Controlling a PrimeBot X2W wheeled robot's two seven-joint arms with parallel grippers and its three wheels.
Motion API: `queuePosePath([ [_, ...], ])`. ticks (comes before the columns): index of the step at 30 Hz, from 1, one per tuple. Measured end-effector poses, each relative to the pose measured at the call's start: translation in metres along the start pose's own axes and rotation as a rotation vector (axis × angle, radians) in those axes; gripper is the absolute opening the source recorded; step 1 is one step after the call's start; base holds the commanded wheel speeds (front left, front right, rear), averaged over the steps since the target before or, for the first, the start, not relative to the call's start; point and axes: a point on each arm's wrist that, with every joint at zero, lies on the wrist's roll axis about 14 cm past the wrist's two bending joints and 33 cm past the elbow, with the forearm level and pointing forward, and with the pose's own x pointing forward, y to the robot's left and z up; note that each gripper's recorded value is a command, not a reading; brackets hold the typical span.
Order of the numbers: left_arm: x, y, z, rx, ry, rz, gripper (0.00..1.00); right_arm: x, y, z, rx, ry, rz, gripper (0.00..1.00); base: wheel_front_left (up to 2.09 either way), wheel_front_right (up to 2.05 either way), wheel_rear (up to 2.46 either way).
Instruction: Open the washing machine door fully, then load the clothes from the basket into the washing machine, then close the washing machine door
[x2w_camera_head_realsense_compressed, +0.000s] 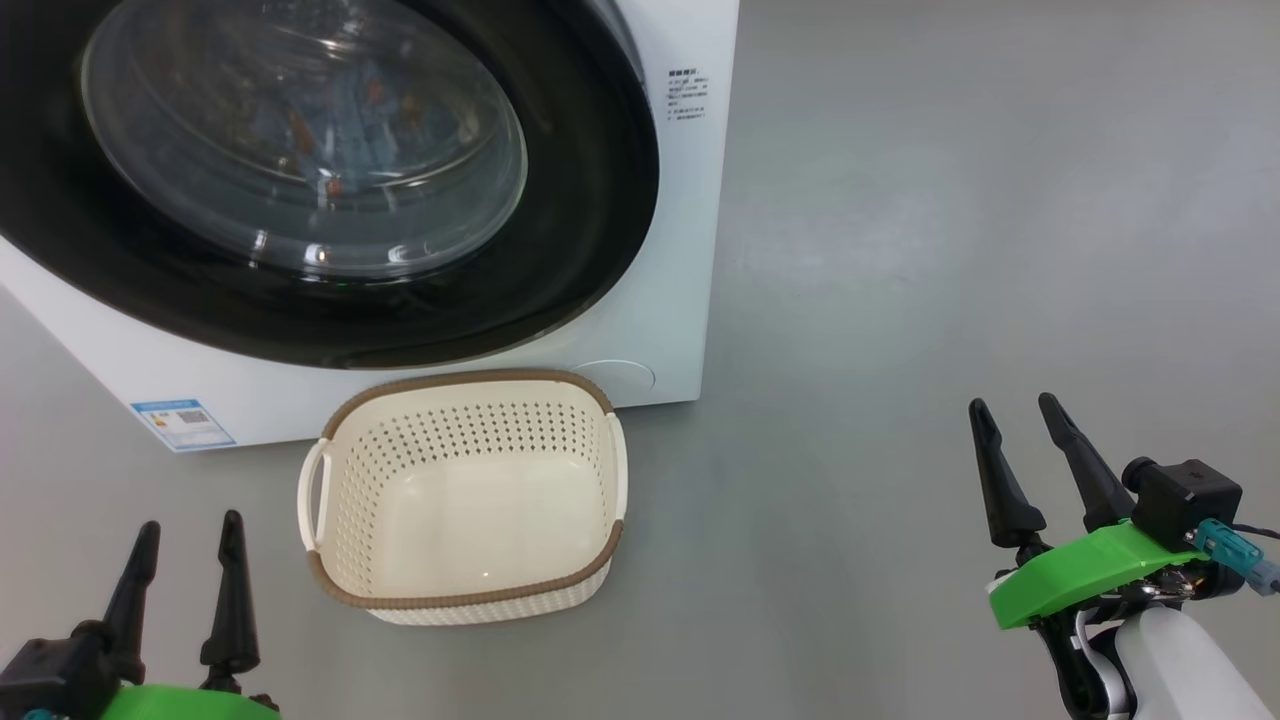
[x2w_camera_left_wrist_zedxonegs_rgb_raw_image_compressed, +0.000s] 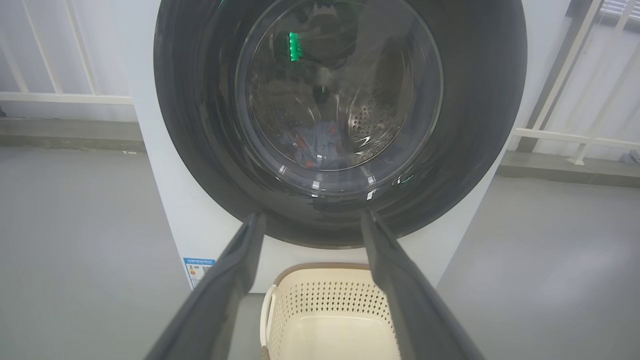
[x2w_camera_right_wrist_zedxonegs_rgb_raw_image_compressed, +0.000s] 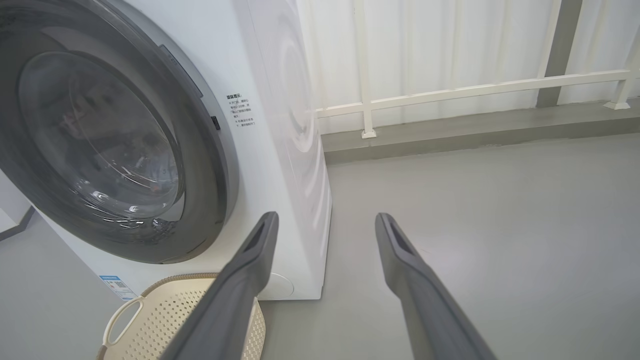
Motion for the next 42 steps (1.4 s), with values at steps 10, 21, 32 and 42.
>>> queuePosePath([
  [10, -0.004, -0.001, -0.004, 0.0, 0.011, -0.003, 1.0, -0.003, -0.003, 0.005, -0.001, -0.013, -0.009, 1.0, 0.0, 0.0, 0.0],
  [21, -0.006, 0.001, -0.002, 0.001, 0.007, 0.003, 1.0, -0.002, 0.0, 0.007, 0.0, -0.021, -0.001, 1.0, 0.0, 0.0, 0.0],
  [32, -0.013, 0.002, -0.007, 0.0, 0.022, 0.007, 1.0, -0.002, 0.002, 0.009, 0.0, -0.026, 0.005, 1.0, 0.0, 0.0, 0.0],
  [42, -0.023, -0.008, -0.036, -0.084, 0.1, 0.033, 0.0, -0.022, 0.003, -0.035, 0.063, 0.098, -0.03, 0.0, 0.0, 0.0, 0.0],
])
